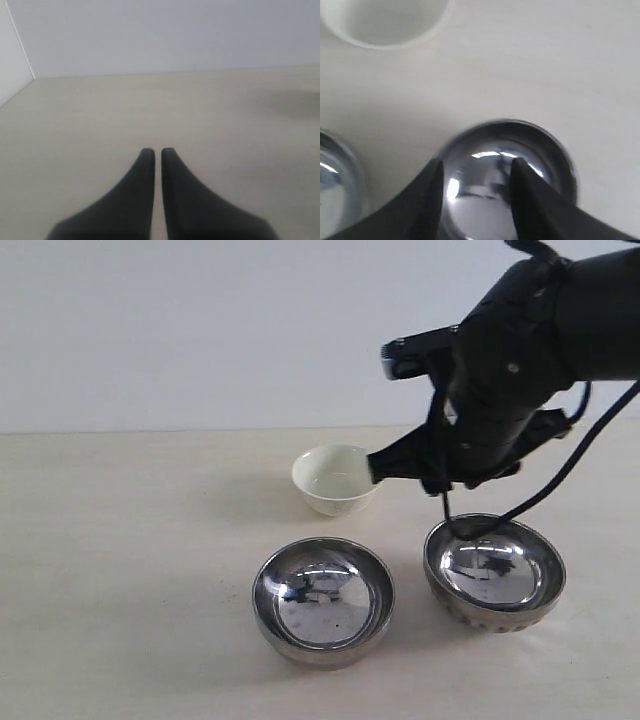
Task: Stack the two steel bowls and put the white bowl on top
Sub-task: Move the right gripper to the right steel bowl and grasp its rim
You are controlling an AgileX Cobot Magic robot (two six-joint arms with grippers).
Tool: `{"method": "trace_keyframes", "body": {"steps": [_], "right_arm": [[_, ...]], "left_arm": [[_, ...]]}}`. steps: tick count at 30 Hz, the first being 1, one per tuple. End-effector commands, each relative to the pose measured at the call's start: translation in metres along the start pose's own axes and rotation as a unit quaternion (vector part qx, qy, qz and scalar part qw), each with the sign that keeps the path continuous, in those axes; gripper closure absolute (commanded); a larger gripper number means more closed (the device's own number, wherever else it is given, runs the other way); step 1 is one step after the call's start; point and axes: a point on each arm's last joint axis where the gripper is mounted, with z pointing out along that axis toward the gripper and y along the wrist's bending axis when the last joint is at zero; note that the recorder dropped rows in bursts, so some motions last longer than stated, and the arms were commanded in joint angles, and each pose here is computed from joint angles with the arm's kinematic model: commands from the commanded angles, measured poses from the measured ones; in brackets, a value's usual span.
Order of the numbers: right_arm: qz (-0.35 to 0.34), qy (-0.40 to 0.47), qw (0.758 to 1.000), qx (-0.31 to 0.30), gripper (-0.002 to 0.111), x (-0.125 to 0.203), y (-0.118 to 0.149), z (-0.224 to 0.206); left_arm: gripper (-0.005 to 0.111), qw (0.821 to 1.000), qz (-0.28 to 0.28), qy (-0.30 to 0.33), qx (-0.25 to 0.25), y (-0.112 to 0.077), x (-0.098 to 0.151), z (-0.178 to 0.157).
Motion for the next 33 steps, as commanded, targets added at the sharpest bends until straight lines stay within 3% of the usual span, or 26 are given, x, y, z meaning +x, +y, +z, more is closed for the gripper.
{"method": "trace_keyframes", "body": {"steps": [1,7,14,23,33], "right_arm": [[0.017,0.085,0.992,0.089,0.070,0.008,-0.049,-0.003],[0.046,0.130,0.984,0.113,0.070,0.033,-0.089,0.023],[0.070,0.096,0.990,0.073,0.070,0.051,-0.102,0.047],[0.092,0.070,0.993,0.017,0.070,0.047,-0.091,0.063],[0.086,0.093,0.992,0.010,0.070,0.055,-0.084,0.095]], "left_arm": [[0.103,1.000,-0.007,0.000,0.000,0.000,0.001,0.000],[0.103,1.000,-0.007,0.000,0.000,0.000,0.001,0.000],[0.103,1.000,-0.007,0.000,0.000,0.000,0.001,0.000],[0.103,1.000,-0.007,0.000,0.000,0.000,0.001,0.000],[0.103,1.000,-0.007,0.000,0.000,0.000,0.001,0.000]]}}
